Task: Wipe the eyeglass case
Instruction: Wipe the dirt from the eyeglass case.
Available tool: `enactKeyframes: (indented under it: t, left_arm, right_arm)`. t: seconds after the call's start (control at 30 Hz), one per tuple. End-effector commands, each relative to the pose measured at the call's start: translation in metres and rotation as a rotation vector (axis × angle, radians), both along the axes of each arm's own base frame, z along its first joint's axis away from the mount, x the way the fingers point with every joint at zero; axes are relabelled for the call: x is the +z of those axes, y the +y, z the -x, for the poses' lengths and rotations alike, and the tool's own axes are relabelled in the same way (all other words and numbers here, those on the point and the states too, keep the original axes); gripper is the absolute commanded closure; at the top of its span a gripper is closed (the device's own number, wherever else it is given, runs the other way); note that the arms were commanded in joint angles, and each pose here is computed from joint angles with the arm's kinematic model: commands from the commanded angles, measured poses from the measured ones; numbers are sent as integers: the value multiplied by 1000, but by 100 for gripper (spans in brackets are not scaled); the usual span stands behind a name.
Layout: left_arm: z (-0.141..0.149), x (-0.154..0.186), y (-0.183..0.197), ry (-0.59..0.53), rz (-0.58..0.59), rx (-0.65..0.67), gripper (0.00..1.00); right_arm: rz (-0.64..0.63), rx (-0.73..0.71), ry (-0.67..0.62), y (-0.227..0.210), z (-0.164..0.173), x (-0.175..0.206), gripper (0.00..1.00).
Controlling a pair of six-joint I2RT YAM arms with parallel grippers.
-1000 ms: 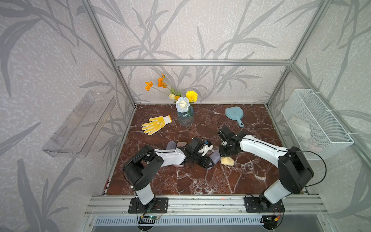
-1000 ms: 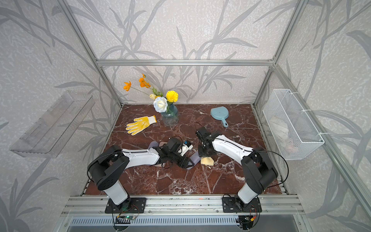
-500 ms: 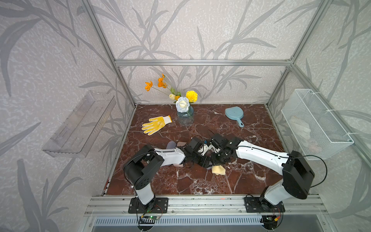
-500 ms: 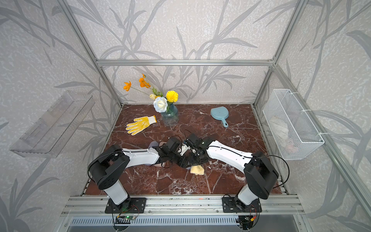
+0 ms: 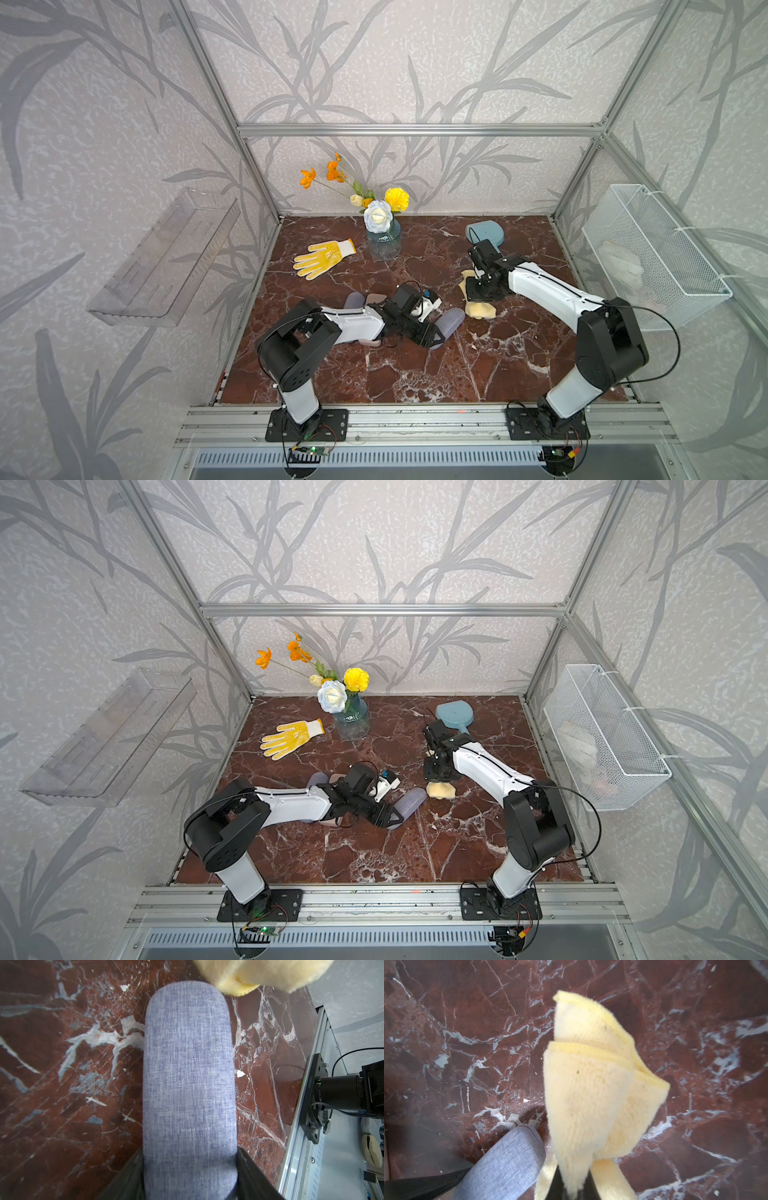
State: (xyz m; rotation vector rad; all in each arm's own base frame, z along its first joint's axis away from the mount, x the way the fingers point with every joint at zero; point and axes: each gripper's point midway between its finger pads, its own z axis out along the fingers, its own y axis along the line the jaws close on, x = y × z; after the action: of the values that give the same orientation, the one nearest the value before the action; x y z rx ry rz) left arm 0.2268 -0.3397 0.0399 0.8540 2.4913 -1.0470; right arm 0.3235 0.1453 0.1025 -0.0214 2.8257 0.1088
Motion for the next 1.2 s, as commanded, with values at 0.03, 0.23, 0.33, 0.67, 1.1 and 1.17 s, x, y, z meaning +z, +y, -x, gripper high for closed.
enactKeyframes:
  t: [0.03,0.23,0.33,0.67,1.1,1.17]
  left_arm:
    - [27,-45,28,122,-169,7,100]
    - [18,-45,42,23,-238,63,100]
    - [19,-40,43,-82,-283,59,100]
    - [28,-39,37,-178,-337,3,100]
    - [33,-33,34,-343,-428,-20,100]
    - [33,-30,35,-373,-432,-8,100]
  right_arm:
    - [5,132,1,14,37,28,100]
    - [-385,115,216,86,90,7,100]
    - [-450,83,284,100,91,-12,100]
    - [196,4,155,-44,32,-33,100]
    - [-432,137,301,113,89,-6,100]
    - [-471,127,341,115,90,-19,100]
